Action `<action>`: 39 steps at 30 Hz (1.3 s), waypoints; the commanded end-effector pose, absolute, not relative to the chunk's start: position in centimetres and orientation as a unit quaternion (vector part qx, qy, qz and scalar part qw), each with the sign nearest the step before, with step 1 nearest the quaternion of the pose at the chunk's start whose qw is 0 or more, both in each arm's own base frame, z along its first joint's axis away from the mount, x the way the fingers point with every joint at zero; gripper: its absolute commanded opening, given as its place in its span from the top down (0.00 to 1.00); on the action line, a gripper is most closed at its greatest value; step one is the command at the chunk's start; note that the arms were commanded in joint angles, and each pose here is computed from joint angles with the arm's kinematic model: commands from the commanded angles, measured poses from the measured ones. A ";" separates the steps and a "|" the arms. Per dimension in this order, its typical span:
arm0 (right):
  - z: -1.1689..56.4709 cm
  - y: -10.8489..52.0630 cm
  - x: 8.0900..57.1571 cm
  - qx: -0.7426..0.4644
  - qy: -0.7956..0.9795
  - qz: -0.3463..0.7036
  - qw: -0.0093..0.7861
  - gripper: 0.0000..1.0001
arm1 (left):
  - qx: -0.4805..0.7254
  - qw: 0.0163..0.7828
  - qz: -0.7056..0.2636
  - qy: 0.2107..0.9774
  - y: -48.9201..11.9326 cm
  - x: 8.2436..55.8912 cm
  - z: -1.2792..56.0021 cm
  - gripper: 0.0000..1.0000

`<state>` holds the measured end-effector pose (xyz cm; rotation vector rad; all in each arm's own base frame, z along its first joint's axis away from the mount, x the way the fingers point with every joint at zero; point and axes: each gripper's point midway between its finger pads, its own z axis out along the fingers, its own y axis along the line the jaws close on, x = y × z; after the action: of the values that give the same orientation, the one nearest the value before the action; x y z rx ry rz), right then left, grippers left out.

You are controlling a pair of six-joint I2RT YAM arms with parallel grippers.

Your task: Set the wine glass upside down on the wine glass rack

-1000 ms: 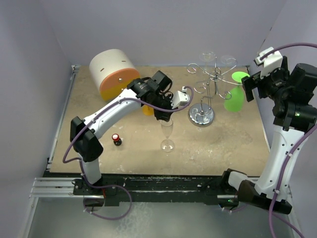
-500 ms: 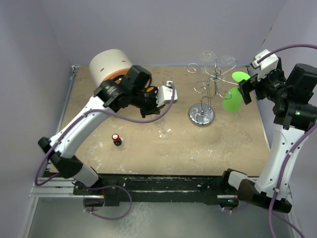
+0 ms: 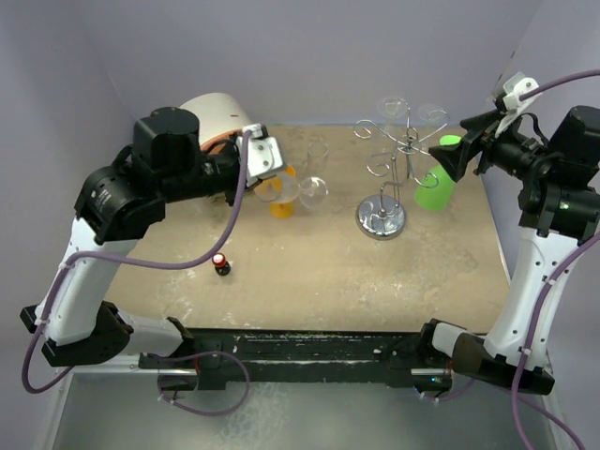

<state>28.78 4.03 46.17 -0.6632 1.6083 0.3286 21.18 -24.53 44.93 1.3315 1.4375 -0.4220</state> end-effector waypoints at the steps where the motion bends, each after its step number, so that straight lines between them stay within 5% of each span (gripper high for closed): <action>1: 49.8 6.8 27.7 -0.304 0.646 0.223 0.664 0.16 | 0.480 0.641 -0.140 0.582 -22.7 22.7 52.3 1.00; 14: 50.8 13.3 31.0 -0.360 0.610 0.325 0.627 0.16 | 0.329 0.754 -0.189 0.536 -22.0 23.7 62.6 1.00; 28: 51.4 19.5 33.9 -0.298 0.598 0.410 0.621 0.15 | 0.327 0.748 -0.221 0.534 -24.6 26.3 62.9 1.00; 39: 49.7 17.9 37.1 -0.205 0.649 0.372 0.631 0.37 | 0.329 0.744 -0.223 0.537 -25.0 26.7 62.7 1.00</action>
<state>36.40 18.70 48.65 -0.5499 1.5053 0.9014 27.79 -25.96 59.19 0.7873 1.2741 -0.4559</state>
